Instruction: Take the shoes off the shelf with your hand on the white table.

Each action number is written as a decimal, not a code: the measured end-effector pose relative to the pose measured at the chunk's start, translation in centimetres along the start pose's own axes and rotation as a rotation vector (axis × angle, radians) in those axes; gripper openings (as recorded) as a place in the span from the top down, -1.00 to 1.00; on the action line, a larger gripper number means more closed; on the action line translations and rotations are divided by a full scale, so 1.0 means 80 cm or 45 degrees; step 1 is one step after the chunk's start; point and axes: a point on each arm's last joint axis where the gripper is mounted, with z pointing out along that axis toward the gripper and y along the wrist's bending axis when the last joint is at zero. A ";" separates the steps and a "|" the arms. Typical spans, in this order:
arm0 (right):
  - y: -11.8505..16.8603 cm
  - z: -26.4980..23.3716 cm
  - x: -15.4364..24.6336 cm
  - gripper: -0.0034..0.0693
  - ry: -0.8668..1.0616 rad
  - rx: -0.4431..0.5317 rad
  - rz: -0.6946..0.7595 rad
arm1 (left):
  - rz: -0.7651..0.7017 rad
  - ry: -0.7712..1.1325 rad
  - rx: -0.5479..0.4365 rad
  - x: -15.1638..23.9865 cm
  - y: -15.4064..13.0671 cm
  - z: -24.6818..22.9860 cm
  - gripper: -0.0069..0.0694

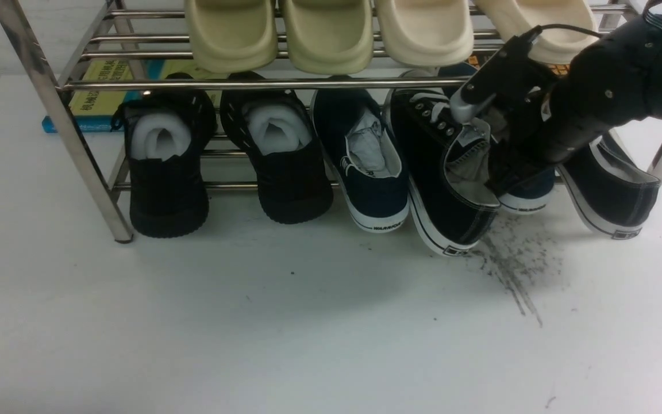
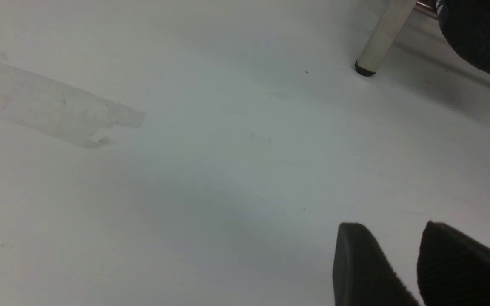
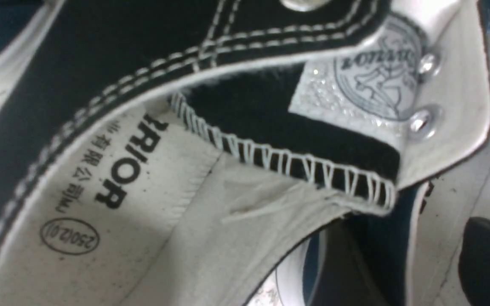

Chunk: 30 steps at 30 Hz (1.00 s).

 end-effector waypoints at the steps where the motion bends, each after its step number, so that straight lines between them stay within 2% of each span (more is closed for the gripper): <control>1: 0.000 0.003 0.000 -0.14 0.004 -0.001 -0.002 | 0.000 0.000 0.000 0.000 0.000 0.000 0.19; 7: 0.002 0.005 0.001 0.15 0.015 -0.006 -0.005 | 0.000 0.000 0.000 0.000 0.000 0.000 0.19; 8: 0.003 0.004 0.001 0.36 0.029 -0.007 -0.010 | 0.000 0.000 0.000 0.000 0.000 0.000 0.19; 9: 0.003 0.005 0.001 0.39 0.032 -0.008 -0.010 | 0.000 0.000 0.000 0.000 0.000 0.000 0.19; 10: 0.004 0.004 0.001 0.57 0.044 -0.010 -0.014 | 0.000 0.000 0.000 0.000 0.000 0.000 0.19; 12: 0.002 0.004 -0.001 0.80 0.074 -0.014 -0.008 | 0.000 0.000 0.000 0.000 0.000 0.000 0.19; 21: -0.010 -0.015 -0.014 0.81 0.188 -0.023 0.023 | 0.000 0.000 0.000 0.000 0.000 0.000 0.19; 30: -0.018 -0.050 -0.031 0.81 0.250 -0.104 0.118 | 0.000 0.000 0.000 0.000 0.000 0.000 0.19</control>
